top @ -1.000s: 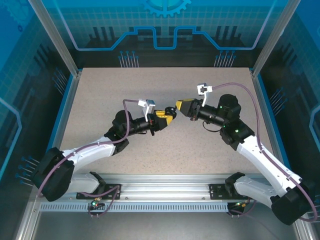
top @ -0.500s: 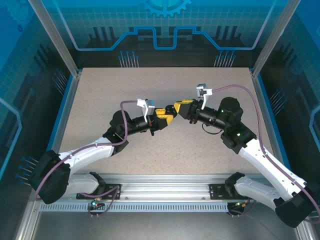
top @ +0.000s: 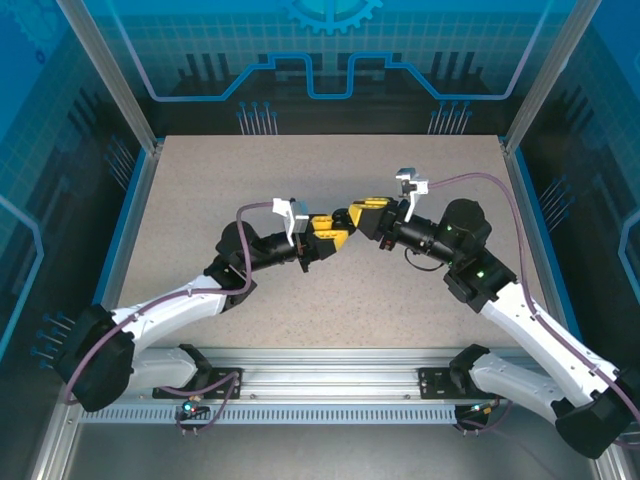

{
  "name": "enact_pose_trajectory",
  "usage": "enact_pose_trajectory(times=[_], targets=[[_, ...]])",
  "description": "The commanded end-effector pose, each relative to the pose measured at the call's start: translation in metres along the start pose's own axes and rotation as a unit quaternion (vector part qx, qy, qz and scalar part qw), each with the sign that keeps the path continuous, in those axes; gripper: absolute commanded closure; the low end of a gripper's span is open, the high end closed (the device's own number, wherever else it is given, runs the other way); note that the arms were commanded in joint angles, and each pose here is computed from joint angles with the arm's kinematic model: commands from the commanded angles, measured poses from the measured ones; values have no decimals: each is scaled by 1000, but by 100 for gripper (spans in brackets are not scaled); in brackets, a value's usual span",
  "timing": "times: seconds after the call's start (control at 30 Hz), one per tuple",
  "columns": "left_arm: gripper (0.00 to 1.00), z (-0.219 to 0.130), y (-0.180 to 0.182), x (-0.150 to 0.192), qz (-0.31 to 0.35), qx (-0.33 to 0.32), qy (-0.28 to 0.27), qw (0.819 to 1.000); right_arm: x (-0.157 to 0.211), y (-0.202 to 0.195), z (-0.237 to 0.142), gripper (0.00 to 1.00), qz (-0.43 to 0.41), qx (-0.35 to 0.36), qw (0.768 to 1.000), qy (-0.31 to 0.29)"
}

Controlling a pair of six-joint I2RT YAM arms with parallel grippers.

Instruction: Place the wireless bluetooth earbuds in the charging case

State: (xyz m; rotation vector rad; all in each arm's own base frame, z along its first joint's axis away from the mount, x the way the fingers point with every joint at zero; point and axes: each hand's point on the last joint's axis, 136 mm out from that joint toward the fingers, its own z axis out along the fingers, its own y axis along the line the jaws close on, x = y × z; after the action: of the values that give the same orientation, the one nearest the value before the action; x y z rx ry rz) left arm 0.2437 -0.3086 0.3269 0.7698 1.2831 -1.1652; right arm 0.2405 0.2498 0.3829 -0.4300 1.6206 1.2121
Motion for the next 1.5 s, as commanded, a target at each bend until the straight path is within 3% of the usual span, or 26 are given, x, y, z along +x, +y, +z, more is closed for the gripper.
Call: enact_pose_trajectory(times=[0.0, 1.47], targets=[[96, 0, -17, -30, 52, 26, -38, 998, -12, 11, -4, 78, -23, -12, 999, -28], [97, 1, -15, -49, 49, 8, -55, 997, -1, 13, 0, 77, -42, -9, 999, -10]])
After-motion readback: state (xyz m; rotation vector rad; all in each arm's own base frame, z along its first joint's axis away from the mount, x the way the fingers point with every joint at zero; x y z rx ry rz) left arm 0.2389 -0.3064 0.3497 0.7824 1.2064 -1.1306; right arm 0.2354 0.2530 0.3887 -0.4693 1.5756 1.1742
